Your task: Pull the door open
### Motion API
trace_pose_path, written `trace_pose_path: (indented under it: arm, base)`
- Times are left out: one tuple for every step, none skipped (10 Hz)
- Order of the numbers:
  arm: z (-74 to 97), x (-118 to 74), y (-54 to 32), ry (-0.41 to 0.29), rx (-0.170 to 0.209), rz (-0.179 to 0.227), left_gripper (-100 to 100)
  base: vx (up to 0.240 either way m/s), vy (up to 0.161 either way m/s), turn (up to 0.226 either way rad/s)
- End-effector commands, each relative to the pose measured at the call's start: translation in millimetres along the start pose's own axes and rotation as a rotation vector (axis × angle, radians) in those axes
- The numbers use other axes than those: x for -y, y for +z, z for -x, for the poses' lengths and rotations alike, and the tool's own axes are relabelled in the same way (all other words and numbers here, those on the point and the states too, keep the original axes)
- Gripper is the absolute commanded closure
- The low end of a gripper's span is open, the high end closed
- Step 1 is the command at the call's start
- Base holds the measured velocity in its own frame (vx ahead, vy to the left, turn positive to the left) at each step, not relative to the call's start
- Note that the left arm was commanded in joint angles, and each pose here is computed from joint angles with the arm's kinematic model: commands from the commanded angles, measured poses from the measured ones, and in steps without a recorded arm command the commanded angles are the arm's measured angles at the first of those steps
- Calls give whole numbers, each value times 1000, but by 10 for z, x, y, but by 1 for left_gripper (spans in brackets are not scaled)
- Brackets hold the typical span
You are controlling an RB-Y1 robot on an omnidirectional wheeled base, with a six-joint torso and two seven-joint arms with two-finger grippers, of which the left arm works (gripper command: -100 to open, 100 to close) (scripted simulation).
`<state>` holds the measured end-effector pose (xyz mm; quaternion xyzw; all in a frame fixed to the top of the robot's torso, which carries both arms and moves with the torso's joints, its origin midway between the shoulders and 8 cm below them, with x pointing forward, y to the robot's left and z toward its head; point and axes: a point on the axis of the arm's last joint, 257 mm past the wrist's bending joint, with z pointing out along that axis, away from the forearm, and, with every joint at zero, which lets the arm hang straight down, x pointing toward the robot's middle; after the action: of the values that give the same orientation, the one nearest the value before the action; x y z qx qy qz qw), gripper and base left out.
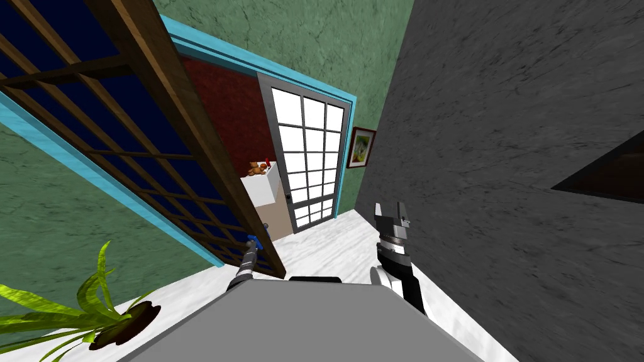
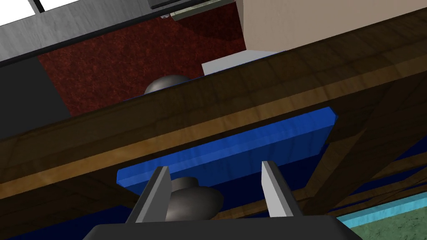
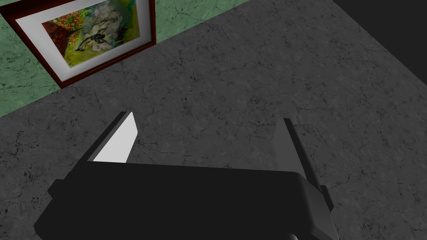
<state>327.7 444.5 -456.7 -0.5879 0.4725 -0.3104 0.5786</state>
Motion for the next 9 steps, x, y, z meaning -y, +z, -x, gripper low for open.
trace_pose_path:
  arm:
    - [146, -44, -29, -45, 19, 17, 100]
    - [146, -44, -29, -45, 19, 17, 100]
    - [118, -23, -9, -82, 13, 11, 100]
    - [86, 2, 13, -108, 5, 6, 100]
    - [86, 2, 13, -123, 5, 6, 100]
    - [54, 26, 36, -162, -3, 1, 100]
    - [54, 26, 36, -164, -3, 1, 100]
    - [54, 26, 36, -164, -3, 1, 100]
    - [54, 26, 36, -164, -3, 1, 100]
  base:
    - [-49, 36, -57]
    - [-59, 34, -36]
    - [-56, 27, -52]
    - [-82, 46, -96]
    - [-69, 34, -51]
    - [-58, 25, -64]
    - [-41, 24, -28]
    - [-14, 17, 3]
    - [0, 0, 0]
